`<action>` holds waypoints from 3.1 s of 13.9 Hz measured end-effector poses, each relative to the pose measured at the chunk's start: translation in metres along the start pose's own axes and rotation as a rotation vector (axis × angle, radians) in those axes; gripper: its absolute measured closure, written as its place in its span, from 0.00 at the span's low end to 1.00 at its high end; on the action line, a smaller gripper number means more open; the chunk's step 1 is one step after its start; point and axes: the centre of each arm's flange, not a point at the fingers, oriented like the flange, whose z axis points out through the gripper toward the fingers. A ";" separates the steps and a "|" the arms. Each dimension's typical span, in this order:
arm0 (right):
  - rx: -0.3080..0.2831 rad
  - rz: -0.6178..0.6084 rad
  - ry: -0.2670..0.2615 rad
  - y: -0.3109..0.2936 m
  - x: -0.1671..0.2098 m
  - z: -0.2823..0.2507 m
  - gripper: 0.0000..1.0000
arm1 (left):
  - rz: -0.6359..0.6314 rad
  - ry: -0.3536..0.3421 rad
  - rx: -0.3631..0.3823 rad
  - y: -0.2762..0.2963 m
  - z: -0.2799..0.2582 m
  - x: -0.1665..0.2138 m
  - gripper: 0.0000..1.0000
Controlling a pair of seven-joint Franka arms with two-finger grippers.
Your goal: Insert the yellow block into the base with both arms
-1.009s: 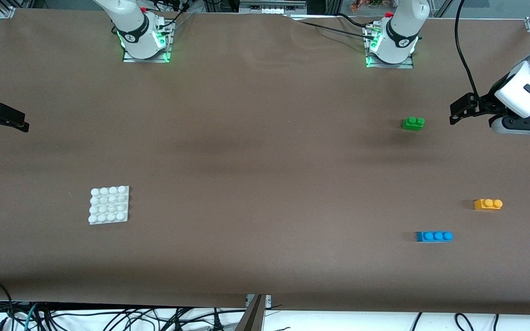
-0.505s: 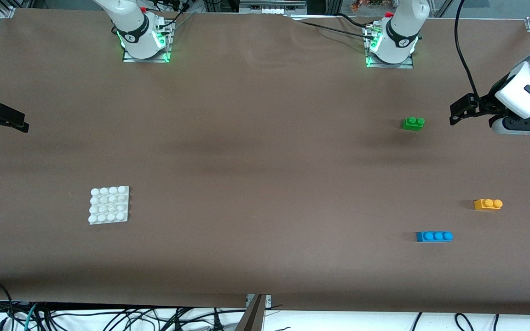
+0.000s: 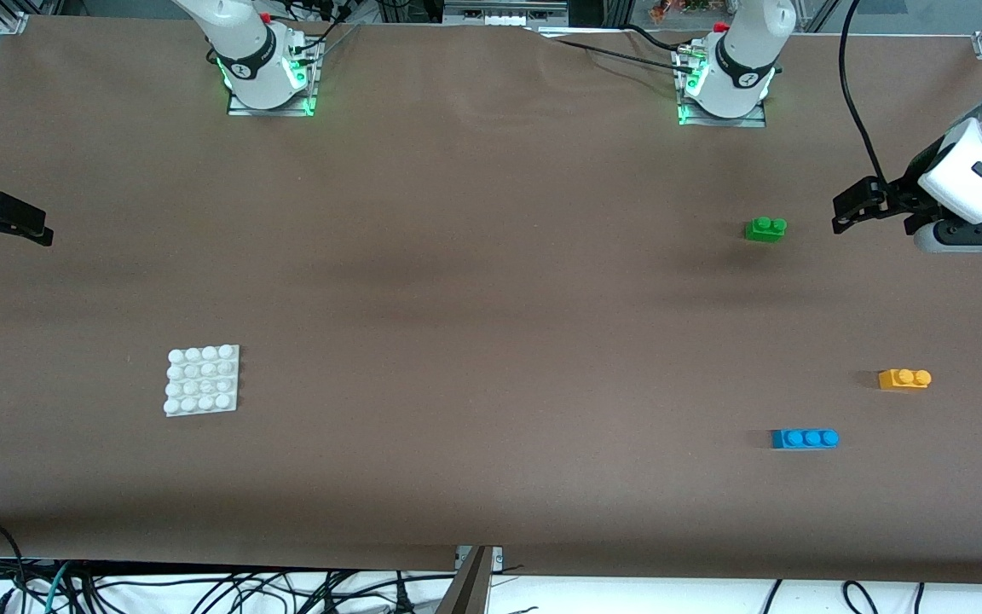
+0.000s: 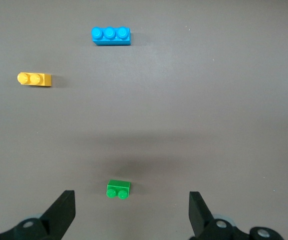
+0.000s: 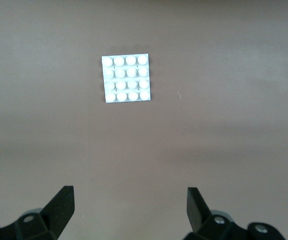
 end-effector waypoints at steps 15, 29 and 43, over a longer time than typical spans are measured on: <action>0.000 0.001 0.000 0.001 0.000 0.000 0.00 | -0.006 -0.017 0.002 0.005 0.001 -0.002 0.00; -0.014 -0.010 -0.056 -0.005 0.053 0.092 0.00 | -0.003 -0.008 0.001 0.007 -0.004 -0.001 0.00; -0.029 -0.035 -0.006 -0.023 0.135 0.325 0.00 | -0.003 -0.011 0.002 0.007 -0.002 0.000 0.00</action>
